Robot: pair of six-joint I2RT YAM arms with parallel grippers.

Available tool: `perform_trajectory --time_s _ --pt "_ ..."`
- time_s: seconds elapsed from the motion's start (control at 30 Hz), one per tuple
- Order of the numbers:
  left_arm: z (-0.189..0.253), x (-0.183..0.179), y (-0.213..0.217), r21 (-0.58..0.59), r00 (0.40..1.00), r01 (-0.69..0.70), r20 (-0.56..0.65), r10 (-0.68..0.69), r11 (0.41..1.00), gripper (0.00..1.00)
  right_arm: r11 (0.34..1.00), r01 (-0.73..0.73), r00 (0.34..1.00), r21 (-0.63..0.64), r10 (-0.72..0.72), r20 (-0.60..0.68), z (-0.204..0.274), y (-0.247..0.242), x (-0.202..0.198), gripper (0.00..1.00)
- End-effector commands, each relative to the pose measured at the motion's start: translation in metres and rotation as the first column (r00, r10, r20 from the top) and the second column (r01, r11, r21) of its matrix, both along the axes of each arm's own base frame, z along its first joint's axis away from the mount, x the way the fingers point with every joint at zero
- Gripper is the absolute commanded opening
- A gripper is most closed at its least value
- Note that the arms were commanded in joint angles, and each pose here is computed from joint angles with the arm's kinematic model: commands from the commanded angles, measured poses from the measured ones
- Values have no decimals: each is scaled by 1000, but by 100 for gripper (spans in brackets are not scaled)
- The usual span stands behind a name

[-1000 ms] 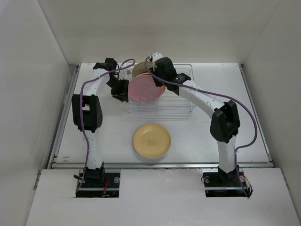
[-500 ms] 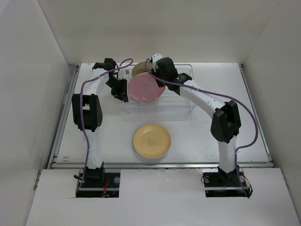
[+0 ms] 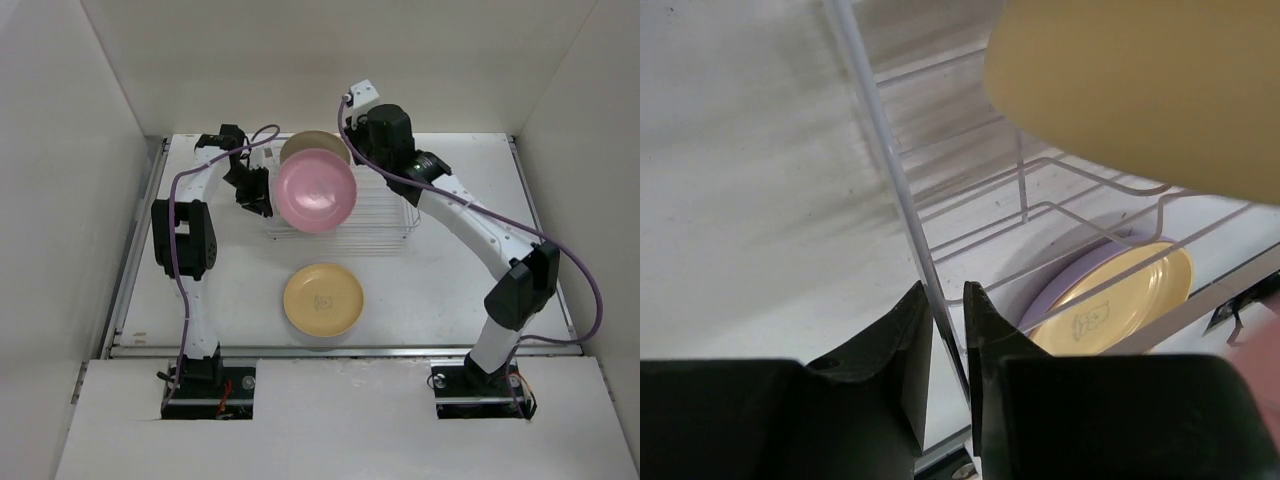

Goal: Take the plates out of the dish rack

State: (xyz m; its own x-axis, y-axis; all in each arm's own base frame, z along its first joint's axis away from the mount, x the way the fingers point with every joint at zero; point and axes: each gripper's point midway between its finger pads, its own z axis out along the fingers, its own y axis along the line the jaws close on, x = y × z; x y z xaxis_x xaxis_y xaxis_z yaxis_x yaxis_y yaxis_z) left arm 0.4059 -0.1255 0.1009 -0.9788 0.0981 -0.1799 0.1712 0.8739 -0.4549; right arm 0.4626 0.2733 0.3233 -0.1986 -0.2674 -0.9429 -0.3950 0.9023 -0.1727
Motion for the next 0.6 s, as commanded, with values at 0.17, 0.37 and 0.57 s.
perform_trajectory --time_s 0.17,0.37,0.57 --pt "7 0 1 -10 999 25 41 -24 1000 11 1000 1 1000 -13 -1 -29 4 -18 -24 0" --pt "14 7 1 -9 998 24 64 -24 1000 17 993 -84 934 81 107 -341 -67 1 -42 67" --pt "20 5 3 4 996 29 80 -29 1000 17 951 42 841 306 131 -524 -116 -13 -55 82"
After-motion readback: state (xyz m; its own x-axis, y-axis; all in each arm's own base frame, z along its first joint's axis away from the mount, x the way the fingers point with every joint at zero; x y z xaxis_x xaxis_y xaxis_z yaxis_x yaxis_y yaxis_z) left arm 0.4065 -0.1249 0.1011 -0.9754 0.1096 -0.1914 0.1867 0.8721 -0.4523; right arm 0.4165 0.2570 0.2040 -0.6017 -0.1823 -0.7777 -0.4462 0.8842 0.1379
